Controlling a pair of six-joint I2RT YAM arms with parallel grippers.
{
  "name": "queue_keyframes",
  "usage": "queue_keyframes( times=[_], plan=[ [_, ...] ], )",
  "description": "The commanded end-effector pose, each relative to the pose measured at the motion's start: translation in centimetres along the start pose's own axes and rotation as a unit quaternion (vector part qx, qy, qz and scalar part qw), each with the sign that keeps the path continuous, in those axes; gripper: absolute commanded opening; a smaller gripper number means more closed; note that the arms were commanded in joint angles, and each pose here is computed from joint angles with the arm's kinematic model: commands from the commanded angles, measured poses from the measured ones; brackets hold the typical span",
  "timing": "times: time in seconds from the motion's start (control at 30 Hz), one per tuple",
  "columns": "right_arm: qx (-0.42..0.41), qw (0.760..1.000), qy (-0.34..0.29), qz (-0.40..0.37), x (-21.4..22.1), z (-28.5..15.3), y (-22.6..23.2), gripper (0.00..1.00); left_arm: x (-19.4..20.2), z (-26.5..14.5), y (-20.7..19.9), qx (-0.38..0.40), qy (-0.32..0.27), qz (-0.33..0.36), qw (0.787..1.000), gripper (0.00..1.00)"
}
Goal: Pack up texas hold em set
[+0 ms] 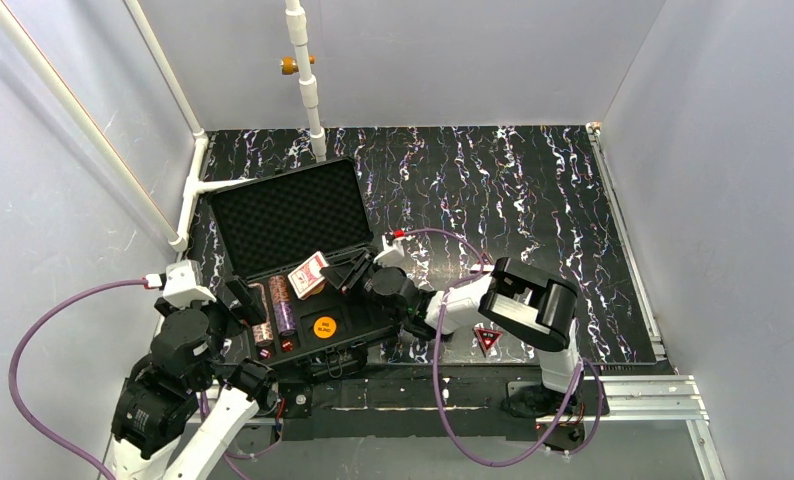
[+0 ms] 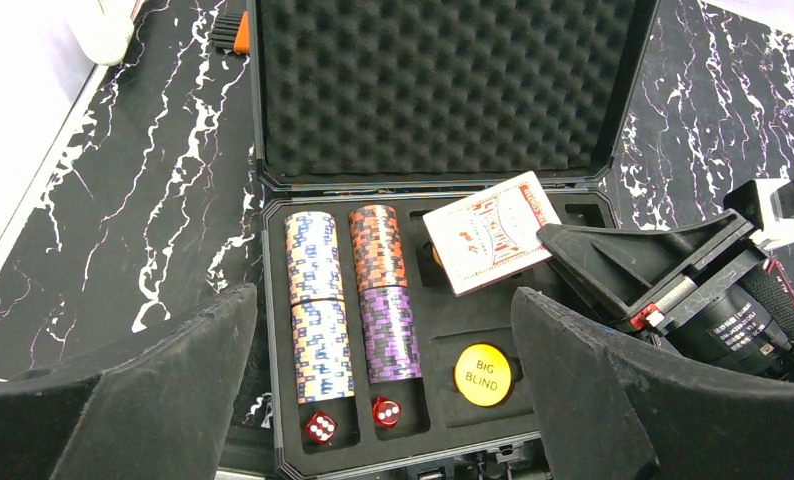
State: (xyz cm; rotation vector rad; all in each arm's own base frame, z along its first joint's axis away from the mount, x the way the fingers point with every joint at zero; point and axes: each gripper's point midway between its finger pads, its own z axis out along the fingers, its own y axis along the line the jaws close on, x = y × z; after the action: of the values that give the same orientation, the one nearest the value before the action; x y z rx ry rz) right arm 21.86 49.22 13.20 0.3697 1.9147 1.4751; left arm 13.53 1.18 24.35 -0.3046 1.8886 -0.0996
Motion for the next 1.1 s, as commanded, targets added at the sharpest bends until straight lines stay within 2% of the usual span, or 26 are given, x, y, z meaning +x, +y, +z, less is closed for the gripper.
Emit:
queue_keyframes(
  times=[0.0,0.53,0.67,0.77,0.93,1.07],
  plan=[
    [-0.024,0.999,-0.046,0.005,-1.8,1.1,2.2,0.01,-0.1,0.1,0.2,-0.004,-0.008,0.006,1.000,0.98],
    [0.035,0.999,-0.012,-0.022,0.8,2.0,-1.1,0.01,-0.1,0.2,0.2,-0.004,-0.009,0.008,1.000,0.98],
    [0.068,0.997,0.011,-0.043,1.4,1.9,-1.9,0.13,-0.1,0.2,0.2,-0.004,-0.009,0.008,1.000,0.98],
    [0.084,0.995,0.017,-0.050,1.5,1.7,-2.5,0.32,-0.1,0.2,0.2,-0.004,-0.009,0.007,1.000,0.98],
    [0.098,0.993,0.033,-0.063,1.8,1.3,-2.7,0.48,-0.1,0.2,0.2,-0.004,-0.010,0.007,1.000,0.98],
    [0.113,0.990,0.043,-0.080,1.6,0.6,-2.4,0.69,-0.1,0.1,0.2,-0.004,-0.011,0.006,1.000,0.98]
  ],
)
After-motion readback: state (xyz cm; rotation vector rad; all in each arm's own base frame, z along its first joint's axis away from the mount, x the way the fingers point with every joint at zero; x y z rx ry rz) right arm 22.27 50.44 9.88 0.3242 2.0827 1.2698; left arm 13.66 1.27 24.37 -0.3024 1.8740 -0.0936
